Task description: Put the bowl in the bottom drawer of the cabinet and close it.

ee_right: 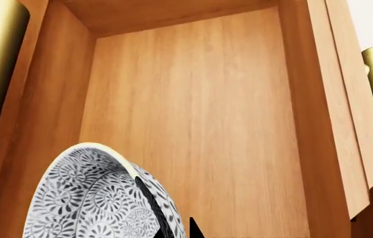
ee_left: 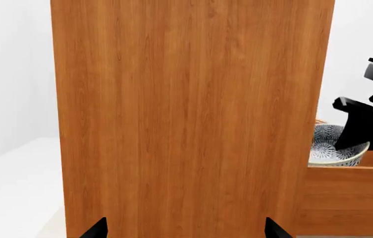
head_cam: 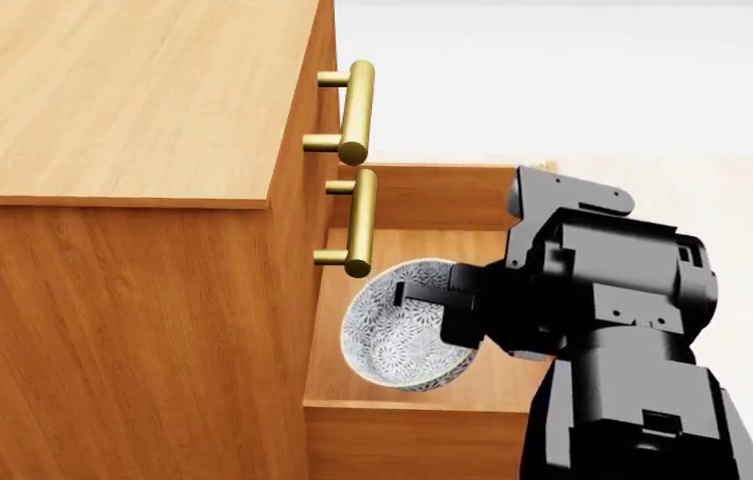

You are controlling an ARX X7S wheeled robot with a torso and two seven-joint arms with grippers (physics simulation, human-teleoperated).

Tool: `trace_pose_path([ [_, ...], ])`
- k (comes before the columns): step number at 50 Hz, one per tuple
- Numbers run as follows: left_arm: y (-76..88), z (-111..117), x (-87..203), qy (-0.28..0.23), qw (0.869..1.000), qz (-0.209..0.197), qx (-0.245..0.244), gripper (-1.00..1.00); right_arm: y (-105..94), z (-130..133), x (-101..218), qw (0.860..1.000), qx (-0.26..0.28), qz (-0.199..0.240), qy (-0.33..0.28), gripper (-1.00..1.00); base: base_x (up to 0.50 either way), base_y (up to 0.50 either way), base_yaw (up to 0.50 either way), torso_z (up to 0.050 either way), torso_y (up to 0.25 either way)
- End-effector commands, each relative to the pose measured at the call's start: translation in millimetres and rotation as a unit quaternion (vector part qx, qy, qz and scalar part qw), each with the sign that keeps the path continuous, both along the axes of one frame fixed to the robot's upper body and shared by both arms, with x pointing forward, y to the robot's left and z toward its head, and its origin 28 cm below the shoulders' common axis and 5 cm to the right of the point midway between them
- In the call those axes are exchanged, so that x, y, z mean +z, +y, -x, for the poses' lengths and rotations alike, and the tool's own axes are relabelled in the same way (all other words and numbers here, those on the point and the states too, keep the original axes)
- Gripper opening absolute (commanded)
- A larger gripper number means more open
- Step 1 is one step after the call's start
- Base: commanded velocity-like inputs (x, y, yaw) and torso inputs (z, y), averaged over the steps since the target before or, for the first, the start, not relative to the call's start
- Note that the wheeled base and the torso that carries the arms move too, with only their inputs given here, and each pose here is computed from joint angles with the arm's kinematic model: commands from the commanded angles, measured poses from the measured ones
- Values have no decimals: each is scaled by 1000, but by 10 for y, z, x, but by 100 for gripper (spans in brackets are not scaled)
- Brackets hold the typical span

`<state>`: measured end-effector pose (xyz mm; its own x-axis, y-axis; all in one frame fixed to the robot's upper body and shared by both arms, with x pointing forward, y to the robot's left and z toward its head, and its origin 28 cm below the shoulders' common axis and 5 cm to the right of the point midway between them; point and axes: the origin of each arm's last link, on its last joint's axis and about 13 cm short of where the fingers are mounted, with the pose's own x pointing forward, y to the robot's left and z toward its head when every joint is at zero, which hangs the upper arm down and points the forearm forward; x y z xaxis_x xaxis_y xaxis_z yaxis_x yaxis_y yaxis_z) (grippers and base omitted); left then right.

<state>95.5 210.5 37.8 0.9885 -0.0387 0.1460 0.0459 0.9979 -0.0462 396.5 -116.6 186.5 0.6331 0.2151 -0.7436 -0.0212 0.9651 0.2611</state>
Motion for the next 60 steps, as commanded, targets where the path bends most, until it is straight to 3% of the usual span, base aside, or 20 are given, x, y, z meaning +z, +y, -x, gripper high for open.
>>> trace_pose_path([
  [1,2,2,3,0,1000,1,0,100,22,3,1,1000,4,-13,2,-100,0,0,0,0,0],
  [15,3,-3,-5,-1,1000,2,1,100,20,-3,-35,1000,17,-2,-6,-100,0,0,0,0,0],
  [16,4,-4,-1,0,1000,2,1,100,18,0,-43,1000,17,-2,-4,100,0,0,0,0,0],
  [32,2,-3,6,0,1000,1,1,100,-8,-43,-35,998,35,36,-38,100,0,0,0,1,0],
  [40,1,-2,4,0,1000,-1,0,100,-32,-125,95,991,45,87,-96,100,0,0,0,0,0],
  [49,5,-8,-12,0,1000,-1,1,100,-50,-182,356,984,51,97,-137,100,0,0,0,0,0],
  [60,1,19,6,-8,1000,-7,-18,100,-170,-220,554,974,29,141,-177,100,0,0,0,0,0],
])
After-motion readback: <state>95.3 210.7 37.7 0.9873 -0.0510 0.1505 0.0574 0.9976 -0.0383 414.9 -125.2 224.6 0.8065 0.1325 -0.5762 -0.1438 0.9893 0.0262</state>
